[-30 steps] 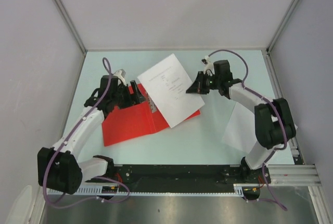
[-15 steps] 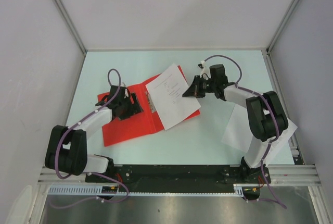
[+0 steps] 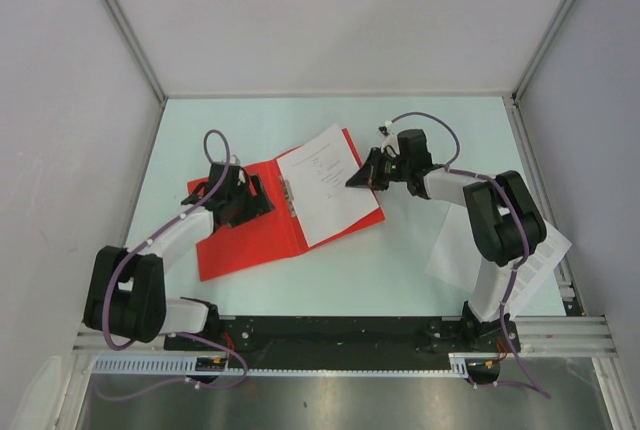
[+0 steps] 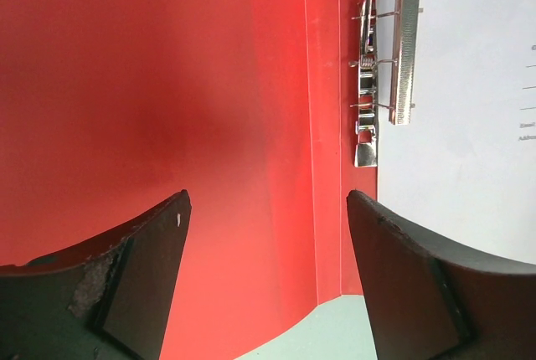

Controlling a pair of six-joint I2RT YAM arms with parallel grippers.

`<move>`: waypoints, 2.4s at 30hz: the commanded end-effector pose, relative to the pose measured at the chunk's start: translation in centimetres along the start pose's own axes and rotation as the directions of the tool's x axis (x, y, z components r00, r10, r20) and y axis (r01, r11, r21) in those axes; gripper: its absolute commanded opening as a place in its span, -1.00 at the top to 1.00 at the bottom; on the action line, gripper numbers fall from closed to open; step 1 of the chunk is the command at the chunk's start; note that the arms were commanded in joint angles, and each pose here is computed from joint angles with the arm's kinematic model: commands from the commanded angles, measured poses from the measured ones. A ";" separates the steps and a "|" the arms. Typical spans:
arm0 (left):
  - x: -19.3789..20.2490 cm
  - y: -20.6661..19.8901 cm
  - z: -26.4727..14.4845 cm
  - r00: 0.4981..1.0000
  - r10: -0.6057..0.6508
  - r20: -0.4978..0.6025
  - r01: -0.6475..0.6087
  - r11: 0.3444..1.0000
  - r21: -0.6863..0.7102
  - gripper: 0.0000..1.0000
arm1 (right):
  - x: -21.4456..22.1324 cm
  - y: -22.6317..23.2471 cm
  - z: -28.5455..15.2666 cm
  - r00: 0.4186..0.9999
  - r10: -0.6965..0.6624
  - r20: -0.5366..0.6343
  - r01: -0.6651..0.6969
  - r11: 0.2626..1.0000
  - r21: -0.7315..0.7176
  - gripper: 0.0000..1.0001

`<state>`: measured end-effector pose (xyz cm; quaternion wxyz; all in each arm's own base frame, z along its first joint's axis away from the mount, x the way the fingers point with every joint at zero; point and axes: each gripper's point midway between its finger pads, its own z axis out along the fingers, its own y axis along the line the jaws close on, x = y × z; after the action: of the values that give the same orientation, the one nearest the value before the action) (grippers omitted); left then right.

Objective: Put the files into the folder

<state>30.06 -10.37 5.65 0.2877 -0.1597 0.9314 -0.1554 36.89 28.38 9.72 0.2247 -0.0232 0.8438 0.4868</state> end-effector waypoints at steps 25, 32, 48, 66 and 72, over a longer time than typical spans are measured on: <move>-1.9 -1.4 -1.4 0.998 -0.006 0.068 0.003 0.999 0.053 -0.63 | 0.5 1.5 0.4 0.998 -0.052 0.027 0.052 0.999 0.000 1.00; -1.7 -1.2 -1.5 0.998 0.000 0.069 -0.003 0.999 0.050 -0.63 | 0.7 1.6 0.1 0.998 -0.064 0.015 0.064 0.998 0.001 1.00; -1.7 -1.4 -1.3 0.998 0.000 0.062 -0.004 0.998 0.060 -0.62 | 0.6 1.4 0.4 0.997 -0.075 0.009 0.075 0.997 -0.035 0.85; -2.4 -3.7 -3.8 0.995 0.034 0.097 -0.051 0.983 0.175 -0.67 | -1.4 2.8 -1.9 0.984 -0.176 0.018 0.172 0.978 0.114 -0.41; -2.7 -7.2 -6.2 0.985 0.102 0.138 -0.141 0.940 0.310 -0.75 | -6.1 1.8 -6.6 0.984 -0.151 0.096 0.118 0.952 0.283 -0.68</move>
<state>29.72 -12.28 10.30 0.3309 -0.1202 0.9088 -0.2241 37.22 27.56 12.39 0.2619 -0.0607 0.8716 0.4100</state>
